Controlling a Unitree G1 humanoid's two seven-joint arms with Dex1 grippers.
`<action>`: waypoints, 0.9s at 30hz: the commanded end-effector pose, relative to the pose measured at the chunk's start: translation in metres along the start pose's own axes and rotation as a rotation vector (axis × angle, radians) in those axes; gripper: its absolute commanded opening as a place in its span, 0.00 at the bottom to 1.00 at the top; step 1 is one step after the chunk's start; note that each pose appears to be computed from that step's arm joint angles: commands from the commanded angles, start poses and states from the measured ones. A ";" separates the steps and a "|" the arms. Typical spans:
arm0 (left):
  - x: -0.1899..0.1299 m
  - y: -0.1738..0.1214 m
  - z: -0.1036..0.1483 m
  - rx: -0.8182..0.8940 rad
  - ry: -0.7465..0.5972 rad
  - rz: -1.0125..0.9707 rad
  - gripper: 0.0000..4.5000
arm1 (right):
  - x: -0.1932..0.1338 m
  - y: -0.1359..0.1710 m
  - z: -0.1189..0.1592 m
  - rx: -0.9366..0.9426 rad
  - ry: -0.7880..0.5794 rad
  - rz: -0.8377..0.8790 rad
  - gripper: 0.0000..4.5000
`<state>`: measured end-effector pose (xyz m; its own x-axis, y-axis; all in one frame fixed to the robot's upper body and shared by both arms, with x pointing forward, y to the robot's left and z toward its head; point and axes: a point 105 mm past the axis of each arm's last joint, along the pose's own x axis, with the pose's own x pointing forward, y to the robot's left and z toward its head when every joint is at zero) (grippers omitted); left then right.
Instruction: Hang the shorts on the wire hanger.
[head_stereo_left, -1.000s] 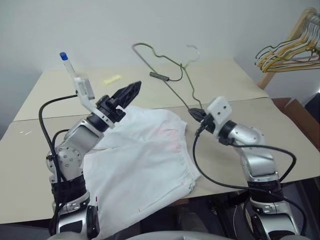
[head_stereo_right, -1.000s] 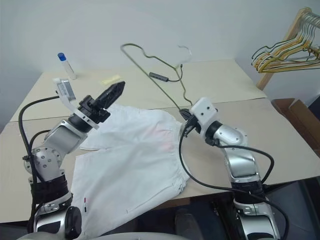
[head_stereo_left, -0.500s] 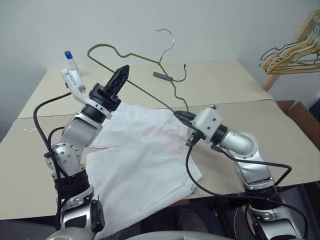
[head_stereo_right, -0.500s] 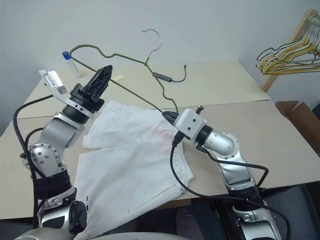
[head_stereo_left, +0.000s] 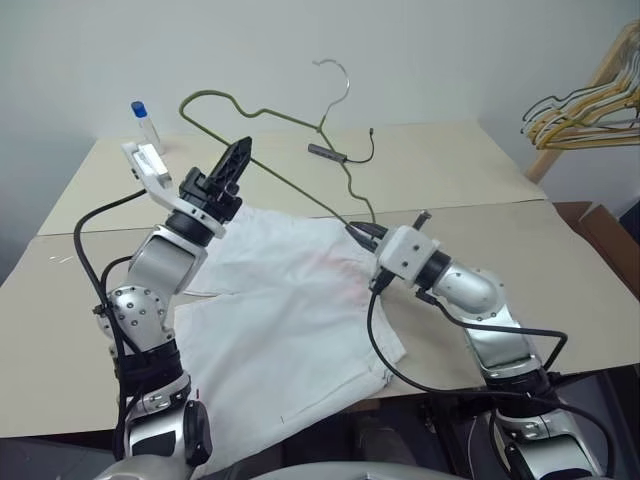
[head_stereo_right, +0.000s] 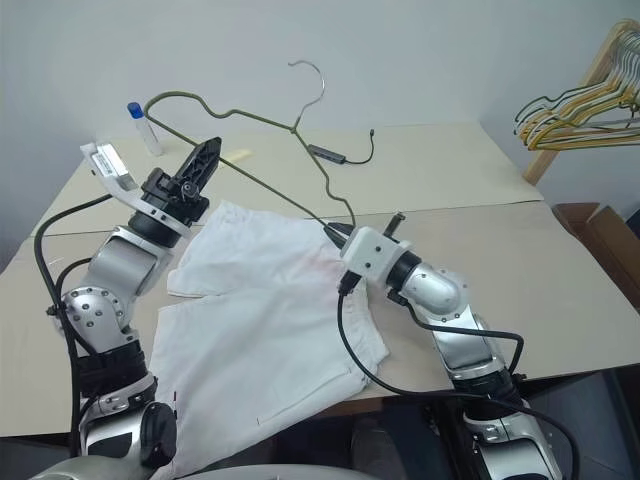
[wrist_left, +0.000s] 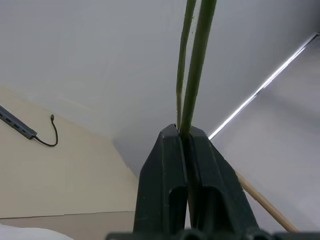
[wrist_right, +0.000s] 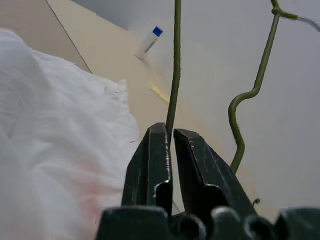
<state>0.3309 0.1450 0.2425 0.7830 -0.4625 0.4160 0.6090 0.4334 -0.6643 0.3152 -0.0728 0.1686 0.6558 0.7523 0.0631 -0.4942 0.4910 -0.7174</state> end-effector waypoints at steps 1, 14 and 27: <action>-0.002 -0.025 0.011 0.024 -0.061 -0.126 0.00 | 0.003 -0.009 0.014 -0.071 -0.063 -0.033 0.42; -0.026 -0.038 0.048 0.394 0.020 -0.303 0.00 | -0.063 -0.025 0.036 0.550 -0.186 0.420 0.99; -0.057 -0.066 0.061 0.301 0.091 -0.697 0.00 | -0.036 -0.016 0.033 1.073 0.025 0.812 0.99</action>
<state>0.2589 0.1903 0.2894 0.2551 -0.7725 0.5815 0.9653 0.2384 -0.1069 0.2834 -0.0965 0.1893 0.0087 0.9867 -0.1620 -0.9285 0.0682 0.3651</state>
